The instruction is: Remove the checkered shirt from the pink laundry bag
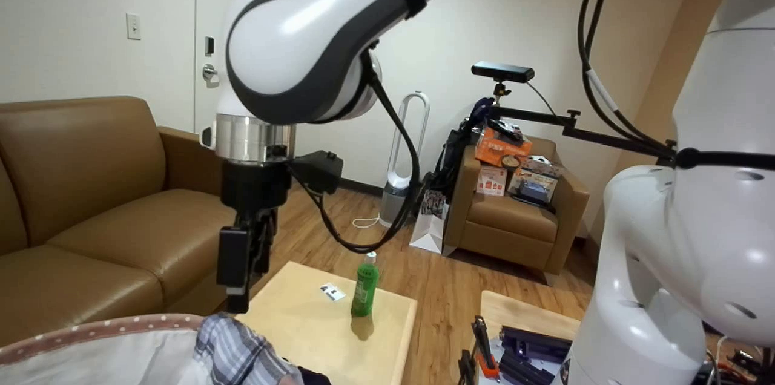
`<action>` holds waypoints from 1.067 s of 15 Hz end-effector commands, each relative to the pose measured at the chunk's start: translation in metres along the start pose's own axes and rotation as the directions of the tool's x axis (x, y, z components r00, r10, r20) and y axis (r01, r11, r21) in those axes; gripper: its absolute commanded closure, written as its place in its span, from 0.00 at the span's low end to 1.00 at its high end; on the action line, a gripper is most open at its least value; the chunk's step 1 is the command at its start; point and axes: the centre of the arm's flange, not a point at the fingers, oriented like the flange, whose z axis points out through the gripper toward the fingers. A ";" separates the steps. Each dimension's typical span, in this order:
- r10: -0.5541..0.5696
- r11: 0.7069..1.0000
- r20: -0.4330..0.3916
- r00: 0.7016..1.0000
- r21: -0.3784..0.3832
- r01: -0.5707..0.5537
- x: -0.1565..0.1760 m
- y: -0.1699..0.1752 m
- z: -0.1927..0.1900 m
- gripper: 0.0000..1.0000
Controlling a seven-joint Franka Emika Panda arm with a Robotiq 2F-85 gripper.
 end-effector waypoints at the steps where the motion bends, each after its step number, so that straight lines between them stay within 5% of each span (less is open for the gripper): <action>1: -0.038 0.999 0.014 0.999 -0.019 0.038 -0.023 -0.037 -0.011 0.00; 9: -0.068 0.997 0.017 0.998 -0.032 0.069 -0.028 -0.070 0.008 0.00; 10: -0.063 0.998 0.019 0.998 -0.031 0.064 -0.030 -0.069 0.010 0.23; 16: -0.038 0.999 0.031 0.999 -0.036 0.039 -0.031 -0.069 0.014 0.61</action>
